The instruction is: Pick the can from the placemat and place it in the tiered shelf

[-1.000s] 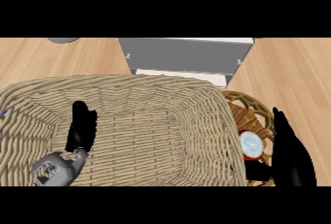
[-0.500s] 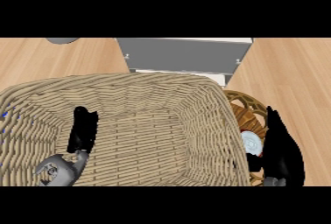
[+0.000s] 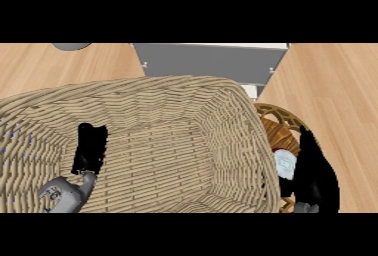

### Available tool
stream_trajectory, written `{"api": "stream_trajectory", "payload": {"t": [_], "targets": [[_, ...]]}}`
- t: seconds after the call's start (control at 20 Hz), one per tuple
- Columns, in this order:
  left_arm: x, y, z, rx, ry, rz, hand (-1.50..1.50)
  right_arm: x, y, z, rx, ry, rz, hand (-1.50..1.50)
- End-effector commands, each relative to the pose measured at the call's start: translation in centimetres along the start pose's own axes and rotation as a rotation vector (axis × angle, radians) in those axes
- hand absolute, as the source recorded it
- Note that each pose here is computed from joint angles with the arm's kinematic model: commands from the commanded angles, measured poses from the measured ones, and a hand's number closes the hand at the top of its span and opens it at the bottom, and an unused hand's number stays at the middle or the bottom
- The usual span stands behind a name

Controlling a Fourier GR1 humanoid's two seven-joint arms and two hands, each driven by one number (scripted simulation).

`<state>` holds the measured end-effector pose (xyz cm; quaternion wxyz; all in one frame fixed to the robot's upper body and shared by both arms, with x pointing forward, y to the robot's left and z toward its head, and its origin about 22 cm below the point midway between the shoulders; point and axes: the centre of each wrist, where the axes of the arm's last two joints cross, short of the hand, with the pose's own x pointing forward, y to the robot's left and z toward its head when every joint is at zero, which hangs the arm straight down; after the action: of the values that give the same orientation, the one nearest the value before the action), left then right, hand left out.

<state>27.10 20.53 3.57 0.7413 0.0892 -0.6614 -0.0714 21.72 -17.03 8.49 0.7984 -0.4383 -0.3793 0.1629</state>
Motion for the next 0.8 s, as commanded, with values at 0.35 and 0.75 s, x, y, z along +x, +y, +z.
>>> {"api": "stream_trajectory", "payload": {"t": [0.35,0.75], "targets": [[-0.8,0.1,-0.2,-0.098,-0.139,0.004,0.00,0.1,2.5,0.2,0.086,0.109,0.110,1.50],[-1.9,0.8,-0.6,-0.091,-0.125,0.011,0.00,0.2,2.1,0.1,-0.001,0.049,0.143,1.50]]}}
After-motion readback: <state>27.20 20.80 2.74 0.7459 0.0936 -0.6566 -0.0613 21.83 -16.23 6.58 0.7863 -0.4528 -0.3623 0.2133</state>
